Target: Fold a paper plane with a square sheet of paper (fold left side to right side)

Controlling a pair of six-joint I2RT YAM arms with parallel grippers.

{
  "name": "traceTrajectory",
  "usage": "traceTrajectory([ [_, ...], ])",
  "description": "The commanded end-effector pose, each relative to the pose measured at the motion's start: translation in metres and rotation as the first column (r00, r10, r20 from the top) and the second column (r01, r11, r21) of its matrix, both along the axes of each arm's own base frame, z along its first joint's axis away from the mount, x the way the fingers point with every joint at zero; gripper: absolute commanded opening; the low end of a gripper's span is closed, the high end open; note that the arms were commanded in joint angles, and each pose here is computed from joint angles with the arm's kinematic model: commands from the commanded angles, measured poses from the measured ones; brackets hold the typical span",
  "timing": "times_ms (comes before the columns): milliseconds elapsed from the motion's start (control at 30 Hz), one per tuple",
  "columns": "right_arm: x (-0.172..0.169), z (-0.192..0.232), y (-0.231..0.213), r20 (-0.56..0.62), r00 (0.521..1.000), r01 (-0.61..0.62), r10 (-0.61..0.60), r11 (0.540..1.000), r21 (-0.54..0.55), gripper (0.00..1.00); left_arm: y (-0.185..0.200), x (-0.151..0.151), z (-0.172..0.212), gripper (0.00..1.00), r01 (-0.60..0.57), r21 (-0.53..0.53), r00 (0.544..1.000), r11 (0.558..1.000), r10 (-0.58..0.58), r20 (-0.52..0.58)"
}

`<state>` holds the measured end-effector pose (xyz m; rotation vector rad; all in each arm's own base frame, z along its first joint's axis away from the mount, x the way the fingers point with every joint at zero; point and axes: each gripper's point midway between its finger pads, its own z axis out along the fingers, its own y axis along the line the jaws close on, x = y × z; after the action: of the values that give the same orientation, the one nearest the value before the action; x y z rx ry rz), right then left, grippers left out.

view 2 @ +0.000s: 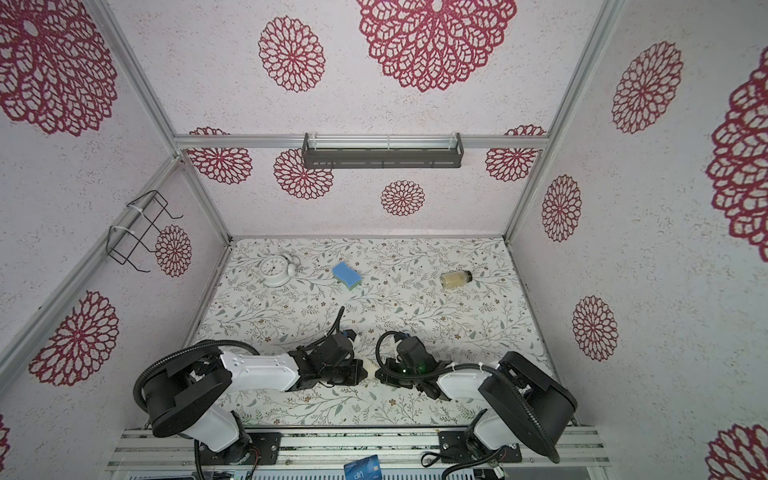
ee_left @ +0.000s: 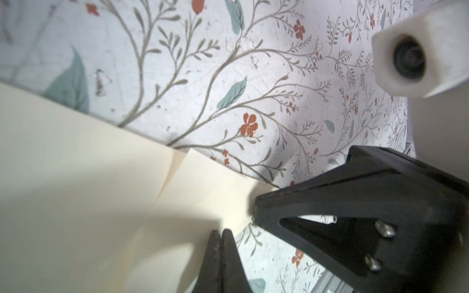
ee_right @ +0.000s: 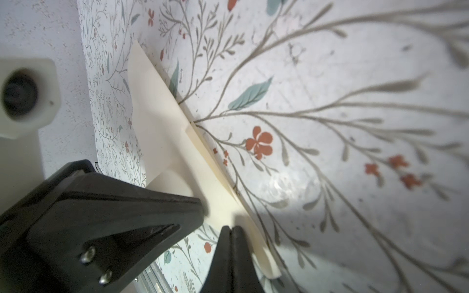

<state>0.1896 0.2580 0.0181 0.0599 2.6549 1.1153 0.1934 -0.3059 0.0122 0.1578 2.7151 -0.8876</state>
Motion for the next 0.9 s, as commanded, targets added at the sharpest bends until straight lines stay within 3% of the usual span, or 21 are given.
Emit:
traceTrajectory([
  [0,-0.027,-0.042,-0.037,-0.123,0.991,0.027,-0.049,0.984,-0.178,0.00,0.037,-0.012,-0.027,0.00,-0.046,0.115,0.996,0.992,0.054,-0.065],
  [867,-0.024,-0.041,-0.035,-0.120,0.991,0.030,-0.052,0.984,-0.175,0.00,0.098,-0.036,-0.048,0.00,-0.170,0.162,0.978,0.972,0.187,-0.097],
])
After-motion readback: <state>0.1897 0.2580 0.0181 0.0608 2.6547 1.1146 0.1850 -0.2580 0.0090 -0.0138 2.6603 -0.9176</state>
